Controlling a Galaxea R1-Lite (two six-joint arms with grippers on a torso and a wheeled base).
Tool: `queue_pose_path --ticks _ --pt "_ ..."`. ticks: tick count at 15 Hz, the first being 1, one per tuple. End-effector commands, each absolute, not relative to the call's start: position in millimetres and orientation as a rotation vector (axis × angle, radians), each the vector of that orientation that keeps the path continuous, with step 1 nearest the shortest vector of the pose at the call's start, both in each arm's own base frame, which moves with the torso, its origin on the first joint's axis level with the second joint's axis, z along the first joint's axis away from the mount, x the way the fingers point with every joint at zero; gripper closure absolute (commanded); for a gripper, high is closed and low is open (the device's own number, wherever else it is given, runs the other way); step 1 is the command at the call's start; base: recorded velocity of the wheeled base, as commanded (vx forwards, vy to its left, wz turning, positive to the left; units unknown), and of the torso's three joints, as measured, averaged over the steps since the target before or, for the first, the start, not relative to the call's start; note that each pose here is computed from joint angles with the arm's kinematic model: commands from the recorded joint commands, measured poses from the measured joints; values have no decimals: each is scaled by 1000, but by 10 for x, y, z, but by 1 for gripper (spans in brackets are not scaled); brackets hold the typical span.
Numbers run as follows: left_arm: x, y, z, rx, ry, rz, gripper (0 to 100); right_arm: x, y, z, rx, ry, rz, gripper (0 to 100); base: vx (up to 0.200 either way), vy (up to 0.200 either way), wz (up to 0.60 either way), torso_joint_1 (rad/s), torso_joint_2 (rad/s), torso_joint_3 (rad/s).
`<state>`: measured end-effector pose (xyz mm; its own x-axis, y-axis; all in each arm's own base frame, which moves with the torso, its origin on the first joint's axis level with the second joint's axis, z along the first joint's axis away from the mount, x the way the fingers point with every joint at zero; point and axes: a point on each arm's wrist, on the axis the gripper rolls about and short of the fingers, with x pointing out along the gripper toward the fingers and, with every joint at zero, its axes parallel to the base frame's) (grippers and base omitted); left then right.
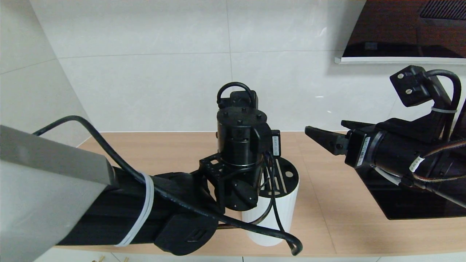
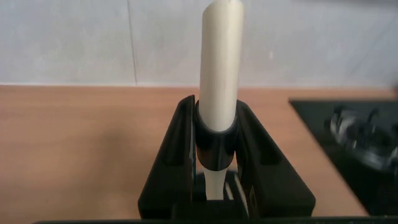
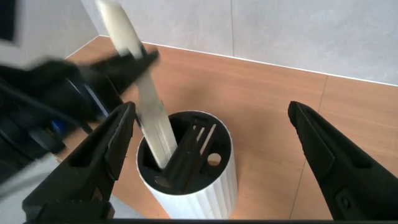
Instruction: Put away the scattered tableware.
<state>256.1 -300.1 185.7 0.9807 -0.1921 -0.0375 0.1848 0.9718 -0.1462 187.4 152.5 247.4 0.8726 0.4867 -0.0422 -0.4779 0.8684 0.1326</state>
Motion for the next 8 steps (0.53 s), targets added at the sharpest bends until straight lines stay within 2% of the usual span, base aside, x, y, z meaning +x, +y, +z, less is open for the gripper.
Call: queue_pose_path --ticks 1,4,8 --pt "2549 -3048 1722 -117 78 -196 100 1873 1525 2469 119 76 505 0 0 0 0 0 0 0" --pt "2520 -3030 1579 -80 113 -193 100 1867 1520 2476 109 71 506 0 0 0 0 0 0 0" --pt "2500 -3043 1492 -58 133 -197 100 1867 1519 2472 106 72 506 0 0 0 0 0 0 0"
